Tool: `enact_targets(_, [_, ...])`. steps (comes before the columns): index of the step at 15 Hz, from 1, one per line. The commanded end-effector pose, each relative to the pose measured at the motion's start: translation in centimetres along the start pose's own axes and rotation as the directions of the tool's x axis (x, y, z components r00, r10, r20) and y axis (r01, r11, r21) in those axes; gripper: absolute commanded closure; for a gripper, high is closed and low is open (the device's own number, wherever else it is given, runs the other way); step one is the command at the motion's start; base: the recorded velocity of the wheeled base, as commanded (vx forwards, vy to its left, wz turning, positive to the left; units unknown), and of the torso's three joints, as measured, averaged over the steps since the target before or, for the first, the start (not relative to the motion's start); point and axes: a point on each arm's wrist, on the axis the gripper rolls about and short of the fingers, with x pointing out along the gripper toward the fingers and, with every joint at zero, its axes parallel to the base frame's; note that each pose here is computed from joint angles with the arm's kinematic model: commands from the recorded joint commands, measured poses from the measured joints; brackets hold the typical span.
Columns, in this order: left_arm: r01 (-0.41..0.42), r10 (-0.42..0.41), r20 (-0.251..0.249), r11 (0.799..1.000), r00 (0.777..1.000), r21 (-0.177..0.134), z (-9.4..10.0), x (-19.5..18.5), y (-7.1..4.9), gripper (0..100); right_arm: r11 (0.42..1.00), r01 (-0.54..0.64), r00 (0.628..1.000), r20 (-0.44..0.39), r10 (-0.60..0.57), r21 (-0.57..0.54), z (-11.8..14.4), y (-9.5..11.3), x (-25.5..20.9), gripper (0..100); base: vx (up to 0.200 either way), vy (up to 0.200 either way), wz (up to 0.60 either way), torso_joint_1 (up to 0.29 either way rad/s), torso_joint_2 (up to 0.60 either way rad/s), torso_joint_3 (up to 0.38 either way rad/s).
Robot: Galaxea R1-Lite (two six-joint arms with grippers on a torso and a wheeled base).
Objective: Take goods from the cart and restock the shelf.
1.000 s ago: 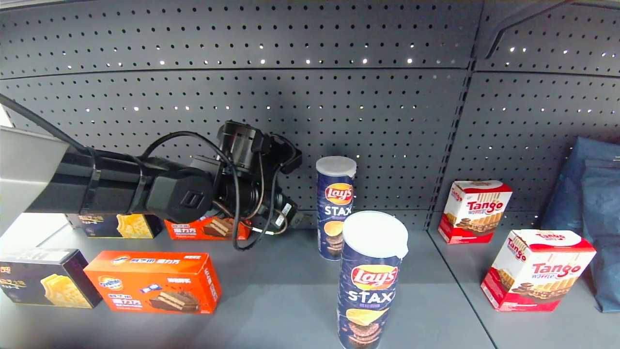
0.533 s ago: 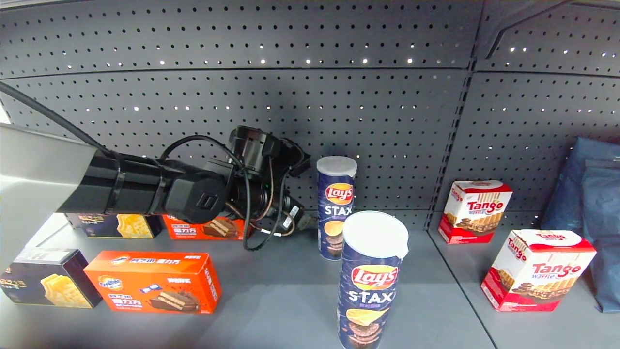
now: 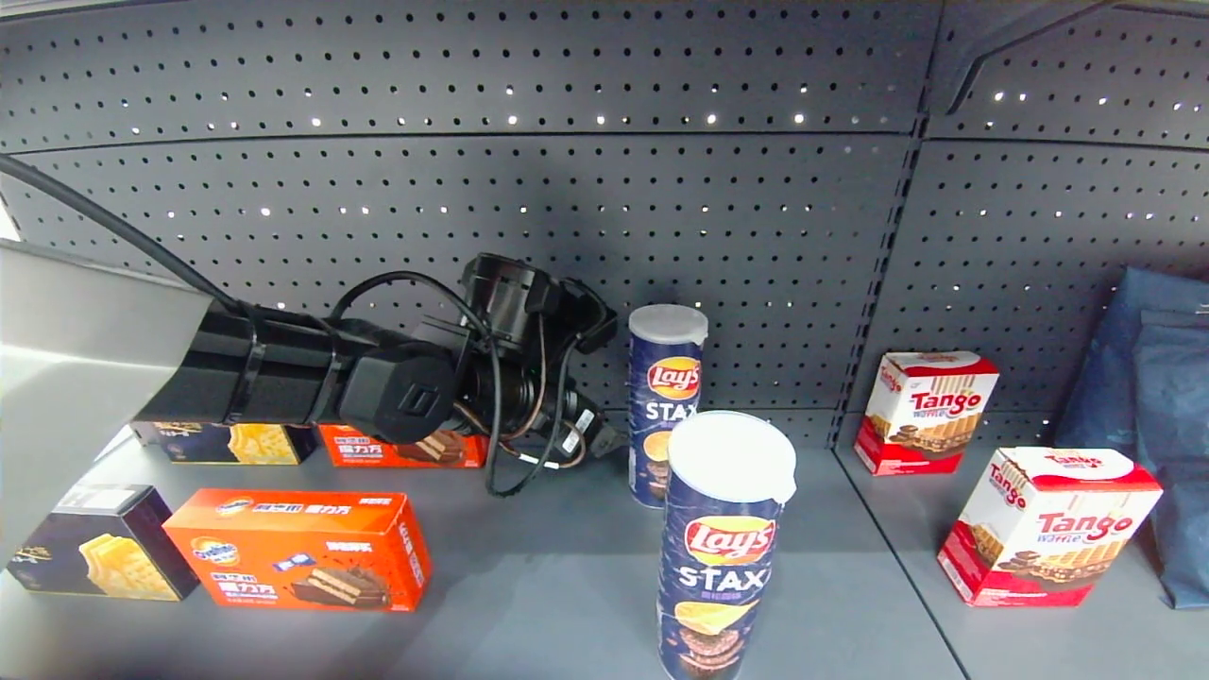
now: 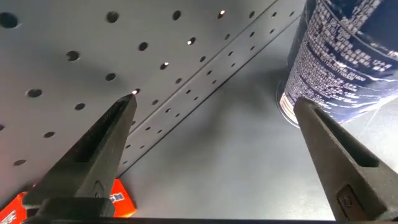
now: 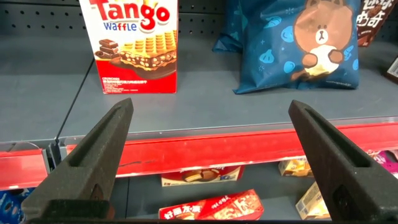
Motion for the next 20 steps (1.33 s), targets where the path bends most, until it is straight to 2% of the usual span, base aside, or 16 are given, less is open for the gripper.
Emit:
enact_targets(1, [0.001, -0.001, -0.002, 1.0, 1.0, 0.0, 0.0, 0.2, 0.0, 0, 1.0, -0.001, 1.0, -0.002, 0.001, -0.001, 0.0, 0.0, 0.0, 0, 0.0, 0.0, 0.0, 0.0, 0.0, 0.0])
enact_targets(4, [0.0, 0.0, -0.004, 1.0, 1.0, 0.0, -0.1, 0.3, 0.0, 0, 1.0, -0.001, 1.0, 0.0, 0.001, -0.001, 0.0, 0.0, 0.0, 0, 0.0, 0.0, 0.0, 0.0, 0.0, 0.0])
enact_targets(6, [-0.006, 0.006, 0.014, 1.0, 1.0, 0.0, 0.3, -0.6, 0.1, 0, 1.0, -0.004, 1.0, 0.0, 0.004, 0.001, 0.0, 0.0, 0.0, 0, 0.0, 0.0, 0.0, 0.0, 0.0, 0.0])
enact_targets(7, [-0.029, 0.029, 0.058, 1.0, 0.998, -0.007, 1.1, -3.0, 0.8, 0, 1.0, -0.018, 1.0, 0.001, 0.018, -0.001, 0.0, 0.0, 0.0, 0, 0.0, 0.0, 0.0, 0.0, 0.0, 0.0])
enact_targets(10, [-0.107, 0.11, 0.126, 0.994, 0.986, -0.032, 1.6, -8.2, 3.0, 0, 0.998, -0.059, 0.998, 0.003, 0.059, -0.001, 0.0, 0.1, 0.0, 0, 0.0, 0.0, 0.0, 0.0, 0.0, 0.0])
enact_targets(12, [-0.15, 0.156, 0.172, 0.988, 0.973, -0.049, 1.5, -12.1, 3.5, 0, 0.998, -0.063, 0.998, 0.017, 0.063, -0.002, 0.5, 0.1, -0.1, 0, 0.0, 0.0, 0.0, 0.0, 0.0, 0.0])
enact_targets(13, [-0.166, 0.174, 0.187, 0.984, 0.967, -0.057, 0.9, -14.5, 3.4, 0, 0.997, -0.081, 0.995, 0.052, 0.081, 0.0, 4.0, -0.2, -0.2, 0, 0.0, 0.0, 0.0, 0.0, 0.0, 0.0])
enact_targets(14, [-0.174, 0.182, 0.194, 0.983, 0.964, -0.06, 0.1, -16.2, 3.1, 0, 0.994, -0.109, 0.993, 0.049, 0.109, 0.003, 8.2, -0.5, 0.3, 0, 0.0, 0.0, 0.0, 0.0, 0.0, 0.0])
enact_targets(15, [-0.176, 0.184, 0.195, 0.983, 0.963, -0.062, -0.8, -17.4, 2.7, 0, 0.985, -0.171, 0.982, 0.081, 0.17, 0.003, 12.2, -0.7, 0.8, 0, 0.0, 0.0, 0.0, 0.0, 0.0, 0.0])
enact_targets(16, [-0.176, 0.187, 0.192, 0.982, 0.963, -0.069, -1.6, -18.2, 2.3, 0, 0.974, -0.228, 0.969, 0.095, 0.228, -0.007, 14.9, -0.6, 1.7, 0, 0.0, 0.0, 0.0, 0.0, 0.0, 0.0])
enact_targets(17, [-0.182, 0.193, 0.189, 0.981, 0.963, -0.073, -2.4, -19.1, 2.1, 0, 0.964, -0.265, 0.96, 0.089, 0.267, -0.03, 16.8, -0.5, 2.9, 0, 0.0, 0.0, 0.0, 0.0, 0.0, 0.0])
enact_targets(18, [-0.191, 0.203, 0.188, 0.978, 0.961, -0.079, -3.0, -19.8, 2.1, 0, 0.955, -0.292, 0.952, 0.084, 0.295, -0.051, 17.6, -0.3, 3.6, 0, 0.0, 0.0, 0.0, 0.0, 0.0, 0.0])
enact_targets(19, [-0.201, 0.213, 0.183, 0.976, 0.96, -0.081, -3.8, -20.5, 2.0, 0, 0.939, -0.336, 0.939, 0.054, 0.34, -0.076, 17.9, 0.1, 4.6, 0, 0.0, 0.0, 0.0, 0.0, 0.0, 0.0])
enact_targets(20, [-0.209, 0.223, 0.176, 0.974, 0.959, -0.091, -4.9, -21.4, 1.8, 0, 0.906, -0.414, 0.909, 0.011, 0.416, -0.085, 17.7, 0.7, 5.7, 0, 0.0, 0.0, 0.0, 0.0, 0.0, 0.0])
